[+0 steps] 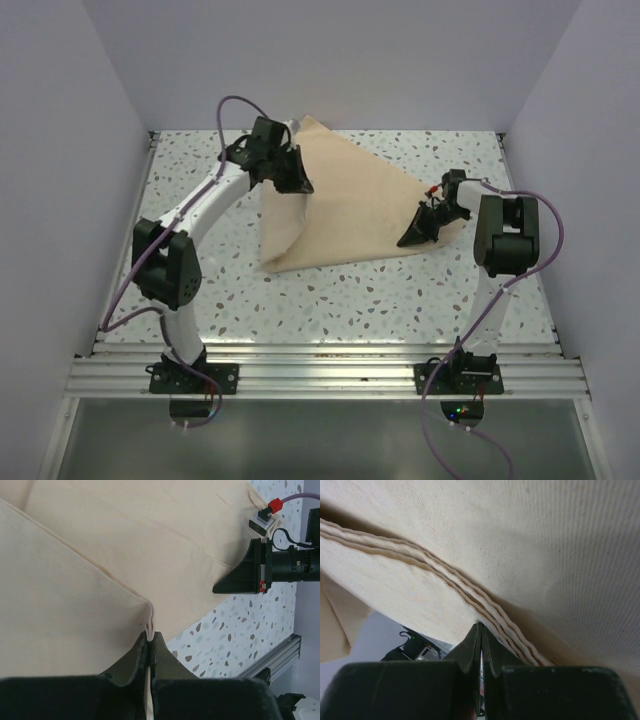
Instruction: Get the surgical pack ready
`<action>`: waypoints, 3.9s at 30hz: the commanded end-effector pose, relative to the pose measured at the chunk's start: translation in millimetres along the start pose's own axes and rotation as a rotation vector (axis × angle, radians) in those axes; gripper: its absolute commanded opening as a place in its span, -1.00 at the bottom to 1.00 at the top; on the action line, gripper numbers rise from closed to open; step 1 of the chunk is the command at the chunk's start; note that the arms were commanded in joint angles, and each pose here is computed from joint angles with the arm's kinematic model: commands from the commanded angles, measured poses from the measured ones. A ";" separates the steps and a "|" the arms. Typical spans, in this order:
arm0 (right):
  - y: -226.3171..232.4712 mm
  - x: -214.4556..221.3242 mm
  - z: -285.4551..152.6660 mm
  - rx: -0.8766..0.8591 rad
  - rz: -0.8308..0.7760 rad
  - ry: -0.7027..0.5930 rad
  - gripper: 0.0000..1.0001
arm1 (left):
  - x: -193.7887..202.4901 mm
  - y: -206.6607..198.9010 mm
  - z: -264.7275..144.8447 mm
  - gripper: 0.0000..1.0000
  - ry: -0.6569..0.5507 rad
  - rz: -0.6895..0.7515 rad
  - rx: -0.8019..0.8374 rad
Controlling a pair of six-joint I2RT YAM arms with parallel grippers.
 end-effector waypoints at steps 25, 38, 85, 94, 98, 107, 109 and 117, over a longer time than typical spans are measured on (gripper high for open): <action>-32.7 -0.7 26.9 0.156 -0.008 0.032 -1.00 | 18.1 -67.4 108.3 -1.00 0.165 0.039 0.122; -33.2 -1.3 27.5 0.159 -0.005 0.034 -1.00 | 28.9 -72.0 131.0 -1.00 0.203 0.030 0.148; 143.6 -18.9 -32.4 -0.211 -0.406 -0.251 -0.97 | 54.1 36.8 1.8 -0.73 0.184 0.185 0.082; 155.6 -25.3 8.9 -0.334 -0.386 -0.151 -0.99 | 116.8 89.7 5.5 -1.00 0.300 0.144 0.057; 143.7 -32.1 20.1 -0.318 -0.350 -0.132 -1.00 | 120.3 105.1 16.5 -1.00 0.314 0.115 0.029; 100.8 -53.8 30.8 -0.214 -0.272 -0.123 -1.00 | 136.5 134.6 17.3 -1.00 0.352 0.074 -0.048; 95.3 -59.1 29.2 -0.206 -0.273 -0.126 -1.00 | 138.2 139.0 13.0 -1.00 0.348 0.076 -0.061; 83.0 -60.6 3.4 -0.078 -0.250 -0.177 -1.00 | 119.8 121.8 -14.4 -1.00 0.278 0.099 -0.066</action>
Point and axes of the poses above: each gripper's point midway between its finger pads, its own z axis out along the fingers, its own y axis along the line the jaws close on, x = y × z, the point moved 7 cm from there along -z, back along the fingers, and after that the axes turned 10 degrees about -z, right-handed, at the moved point
